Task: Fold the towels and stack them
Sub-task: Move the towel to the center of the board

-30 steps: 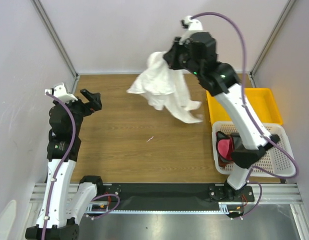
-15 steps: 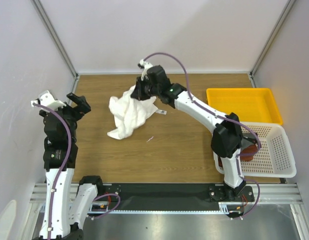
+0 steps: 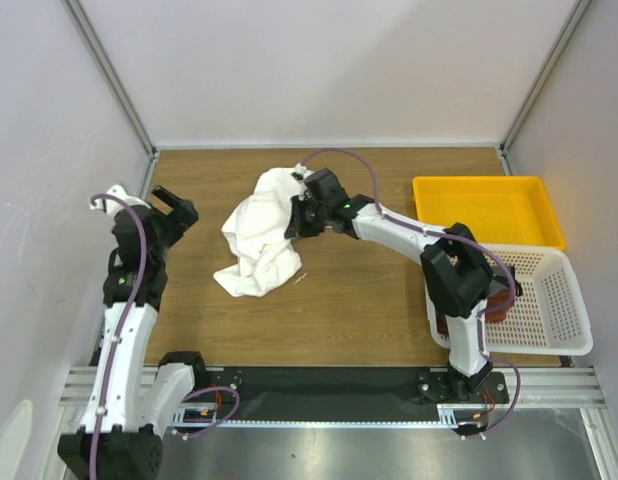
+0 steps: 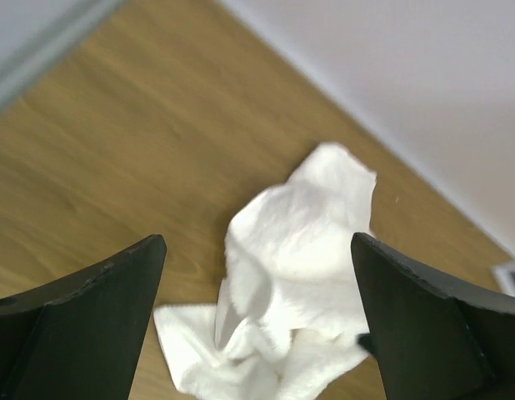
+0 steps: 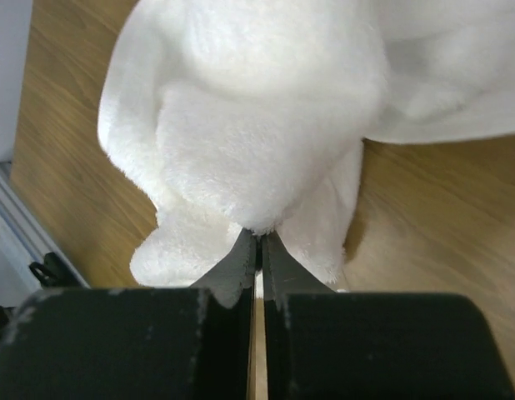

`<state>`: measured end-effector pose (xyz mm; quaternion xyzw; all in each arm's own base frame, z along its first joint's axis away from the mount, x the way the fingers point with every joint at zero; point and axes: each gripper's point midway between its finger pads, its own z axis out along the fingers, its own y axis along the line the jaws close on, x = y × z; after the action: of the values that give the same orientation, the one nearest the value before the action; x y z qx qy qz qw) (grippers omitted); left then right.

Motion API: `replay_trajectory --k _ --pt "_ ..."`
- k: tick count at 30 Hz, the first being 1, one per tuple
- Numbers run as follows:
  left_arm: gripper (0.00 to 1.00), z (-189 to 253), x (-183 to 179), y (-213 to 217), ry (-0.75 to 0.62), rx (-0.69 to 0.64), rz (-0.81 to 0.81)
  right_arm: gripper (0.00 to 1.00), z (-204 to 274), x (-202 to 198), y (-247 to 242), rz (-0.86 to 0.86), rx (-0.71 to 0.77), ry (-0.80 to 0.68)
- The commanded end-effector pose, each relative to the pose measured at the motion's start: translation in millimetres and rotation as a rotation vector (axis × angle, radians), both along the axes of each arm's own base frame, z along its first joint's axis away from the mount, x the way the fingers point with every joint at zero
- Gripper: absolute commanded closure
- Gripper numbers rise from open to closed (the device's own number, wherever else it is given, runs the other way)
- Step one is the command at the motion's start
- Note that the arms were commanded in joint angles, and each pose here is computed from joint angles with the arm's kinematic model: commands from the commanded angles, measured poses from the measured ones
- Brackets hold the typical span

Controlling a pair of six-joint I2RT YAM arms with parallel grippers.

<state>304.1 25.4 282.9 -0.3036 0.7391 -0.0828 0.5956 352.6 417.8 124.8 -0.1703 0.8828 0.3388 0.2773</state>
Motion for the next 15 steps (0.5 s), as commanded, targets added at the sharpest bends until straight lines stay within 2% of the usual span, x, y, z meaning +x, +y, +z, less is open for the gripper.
replay_trajectory --k 1,2,5,8,15 --pt "0.00 -70 -3 -16 0.182 -0.204 0.015 1.00 41 10 -35 -0.071 0.097 -0.004" --pt "0.02 -94 -4 -24 0.243 -0.237 -0.011 1.00 41 11 -42 -0.081 0.096 -0.007" --pt "0.07 -131 -11 -35 0.315 -0.305 -0.022 1.00 35 12 -68 -0.124 0.062 -0.023" --pt "0.07 -155 -20 -39 0.334 -0.325 0.012 1.00 31 12 -87 -0.147 0.031 -0.024" --pt "0.07 -181 -27 -53 0.346 -0.340 0.014 1.00 7 7 -107 -0.185 -0.003 0.027"
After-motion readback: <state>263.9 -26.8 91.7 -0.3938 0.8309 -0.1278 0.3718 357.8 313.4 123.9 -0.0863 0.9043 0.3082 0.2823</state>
